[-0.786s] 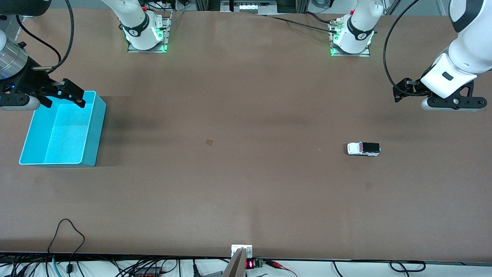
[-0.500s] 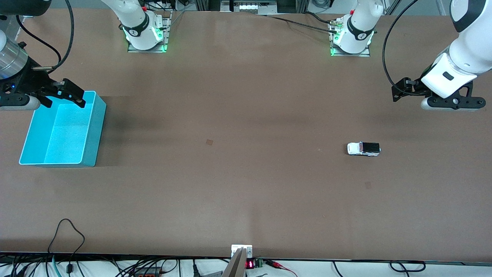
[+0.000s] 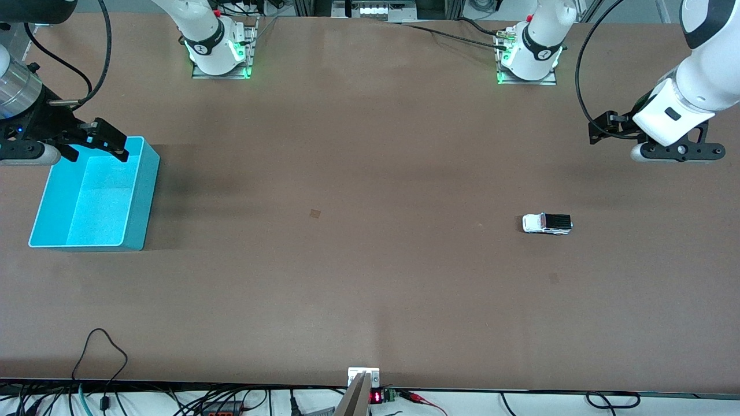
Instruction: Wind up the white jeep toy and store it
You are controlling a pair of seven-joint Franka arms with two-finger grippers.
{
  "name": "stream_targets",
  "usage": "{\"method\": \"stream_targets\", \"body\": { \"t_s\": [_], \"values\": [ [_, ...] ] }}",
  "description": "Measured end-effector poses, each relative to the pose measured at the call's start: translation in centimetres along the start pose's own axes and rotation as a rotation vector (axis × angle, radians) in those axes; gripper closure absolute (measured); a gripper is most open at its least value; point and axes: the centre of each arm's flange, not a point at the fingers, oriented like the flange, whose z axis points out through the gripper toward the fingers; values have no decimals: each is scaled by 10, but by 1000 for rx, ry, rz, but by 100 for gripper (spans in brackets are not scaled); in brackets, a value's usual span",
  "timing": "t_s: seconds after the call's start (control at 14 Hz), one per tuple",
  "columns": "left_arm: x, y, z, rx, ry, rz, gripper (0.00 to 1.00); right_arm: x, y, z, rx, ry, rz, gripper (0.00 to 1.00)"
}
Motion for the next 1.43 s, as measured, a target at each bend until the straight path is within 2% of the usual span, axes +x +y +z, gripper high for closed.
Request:
{"method": "stream_targets", "body": {
  "t_s": [0.29, 0.71, 0.93, 1.14, 1.43],
  "values": [
    [2, 6, 10, -9, -39, 51, 0, 0, 0, 0, 0, 0, 0, 0],
    [13, 8, 34, -30, -99, 481, 0, 0, 0, 0, 0, 0, -1, 0],
    [26, 7, 64, -57, -149, 671, 0, 0, 0, 0, 0, 0, -1, 0],
    [54, 1, 103, -44, -143, 853, 0, 0, 0, 0, 0, 0, -1, 0],
    [74, -17, 151, -23, -75, 1046, 0, 0, 0, 0, 0, 0, -1, 0]
  ]
}}
